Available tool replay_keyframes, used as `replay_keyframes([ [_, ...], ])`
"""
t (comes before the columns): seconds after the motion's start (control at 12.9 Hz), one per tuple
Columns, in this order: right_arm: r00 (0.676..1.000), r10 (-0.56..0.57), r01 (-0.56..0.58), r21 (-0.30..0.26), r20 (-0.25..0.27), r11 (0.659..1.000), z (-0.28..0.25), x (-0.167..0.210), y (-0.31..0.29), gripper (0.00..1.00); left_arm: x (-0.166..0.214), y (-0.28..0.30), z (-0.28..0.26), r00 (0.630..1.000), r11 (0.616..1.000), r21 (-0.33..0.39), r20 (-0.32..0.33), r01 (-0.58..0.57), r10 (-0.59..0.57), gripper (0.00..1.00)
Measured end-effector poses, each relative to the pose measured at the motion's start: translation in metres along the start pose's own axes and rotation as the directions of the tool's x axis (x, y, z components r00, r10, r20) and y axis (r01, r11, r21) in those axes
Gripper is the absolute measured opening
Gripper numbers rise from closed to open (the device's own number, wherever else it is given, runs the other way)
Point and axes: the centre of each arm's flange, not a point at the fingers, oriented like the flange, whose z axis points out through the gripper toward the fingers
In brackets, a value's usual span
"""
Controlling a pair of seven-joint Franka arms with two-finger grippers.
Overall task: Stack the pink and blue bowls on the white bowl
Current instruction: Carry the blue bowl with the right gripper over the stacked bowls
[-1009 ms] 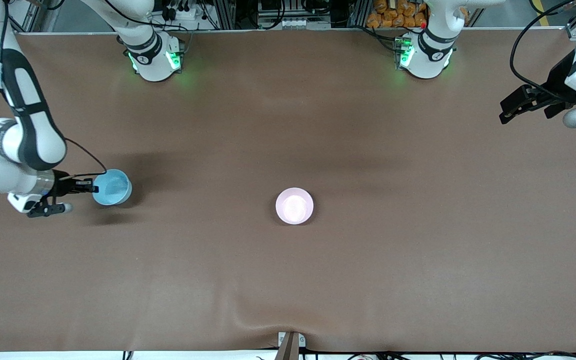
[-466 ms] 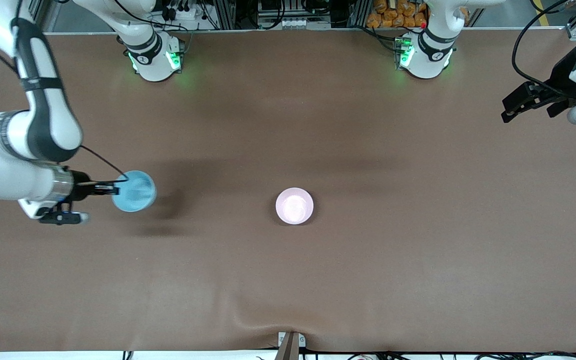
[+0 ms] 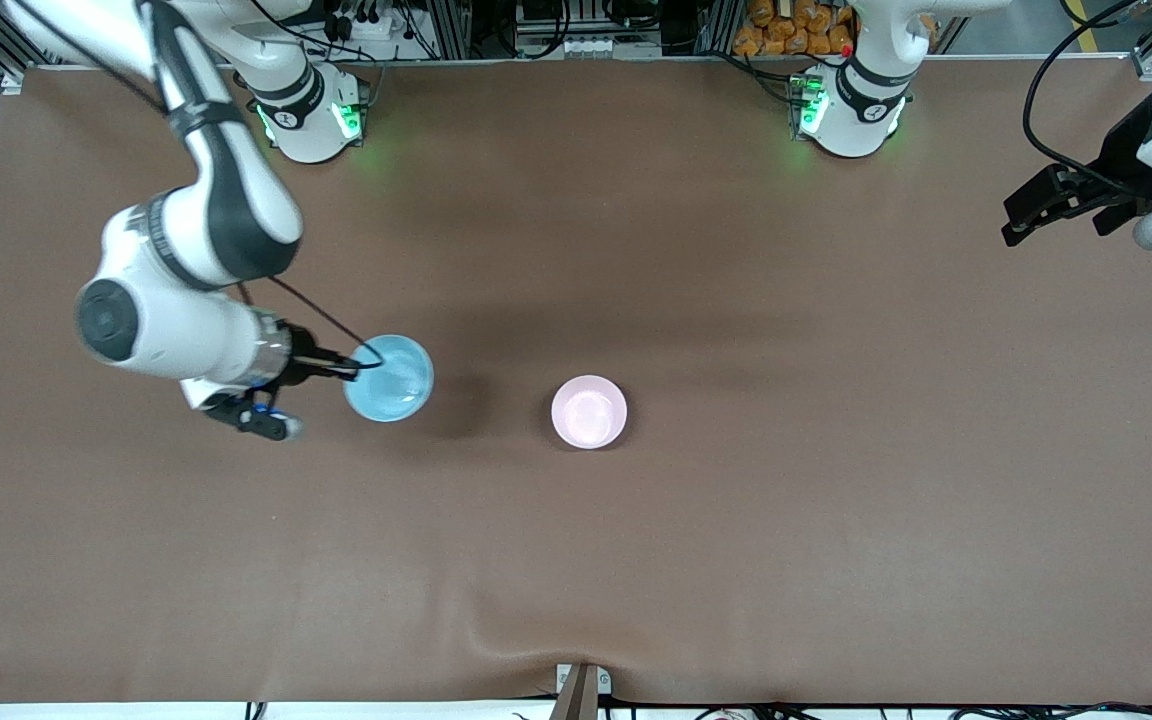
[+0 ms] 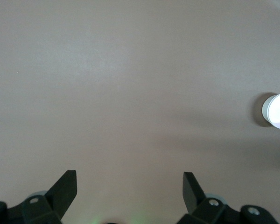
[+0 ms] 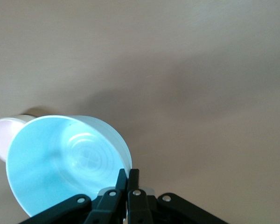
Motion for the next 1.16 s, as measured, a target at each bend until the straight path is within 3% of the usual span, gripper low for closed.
replay_keyframes([
  [0.23,0.992,0.111,-0.108,0.056,-0.060,0.993,0.018,-0.043,-0.076,0.02,0.002,0.001,0.004,1.000,1.000,0.002,0.007,-0.002,0.002,1.00],
  [0.78,0.964,0.251,-0.238,0.133,-0.089,0.962,0.106,-0.085,-0.146,0.02,0.002,0.002,0.005,1.000,1.000,0.003,0.012,-0.003,0.003,1.00],
  [1.01,0.957,0.278,-0.267,0.122,-0.083,0.956,0.130,-0.090,-0.156,0.02,0.001,0.002,0.006,1.000,1.000,0.004,0.017,-0.004,0.004,1.00],
  [1.16,0.952,0.284,-0.274,0.101,-0.111,0.956,0.148,-0.090,-0.166,0.02,0.001,0.002,0.006,1.000,1.000,0.004,0.020,-0.004,0.004,1.00],
])
